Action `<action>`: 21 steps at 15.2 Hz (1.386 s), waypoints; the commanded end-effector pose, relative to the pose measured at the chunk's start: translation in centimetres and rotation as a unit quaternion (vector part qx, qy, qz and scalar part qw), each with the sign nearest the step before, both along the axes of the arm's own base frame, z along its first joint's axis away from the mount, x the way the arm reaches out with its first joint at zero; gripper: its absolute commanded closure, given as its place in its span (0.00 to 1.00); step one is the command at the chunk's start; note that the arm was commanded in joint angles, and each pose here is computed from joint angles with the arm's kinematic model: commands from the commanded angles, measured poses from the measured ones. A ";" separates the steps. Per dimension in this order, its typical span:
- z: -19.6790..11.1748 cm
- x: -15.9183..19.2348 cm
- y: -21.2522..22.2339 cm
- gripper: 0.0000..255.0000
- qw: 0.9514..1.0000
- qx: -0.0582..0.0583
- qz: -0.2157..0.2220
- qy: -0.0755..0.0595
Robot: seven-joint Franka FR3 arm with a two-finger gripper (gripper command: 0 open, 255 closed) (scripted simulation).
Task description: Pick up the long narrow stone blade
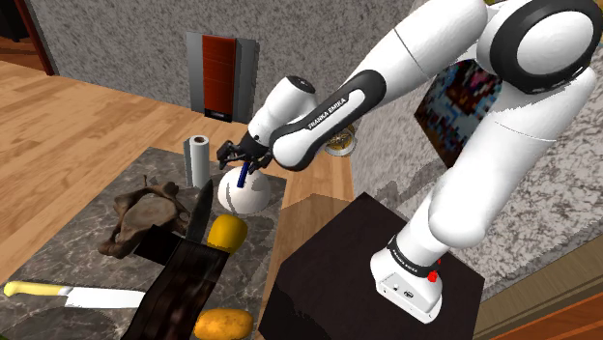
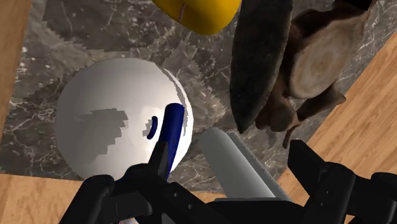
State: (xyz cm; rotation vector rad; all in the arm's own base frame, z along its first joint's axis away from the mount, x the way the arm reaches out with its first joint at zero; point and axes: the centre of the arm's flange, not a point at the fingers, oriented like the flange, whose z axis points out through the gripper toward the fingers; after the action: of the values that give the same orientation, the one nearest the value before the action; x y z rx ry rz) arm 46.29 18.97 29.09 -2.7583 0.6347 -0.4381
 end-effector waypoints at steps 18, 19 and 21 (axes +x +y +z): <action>-9.6 5.3 4.4 1.00 0.997 0.041 -0.054 -0.027; -9.6 5.3 4.4 1.00 0.997 0.041 -0.054 -0.027; -9.5 5.2 4.4 1.00 0.997 0.041 -0.054 -0.027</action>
State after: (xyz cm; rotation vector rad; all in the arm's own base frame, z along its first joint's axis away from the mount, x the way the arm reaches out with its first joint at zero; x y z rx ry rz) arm 51.57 23.36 19.59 -2.6321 0.7748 -0.4991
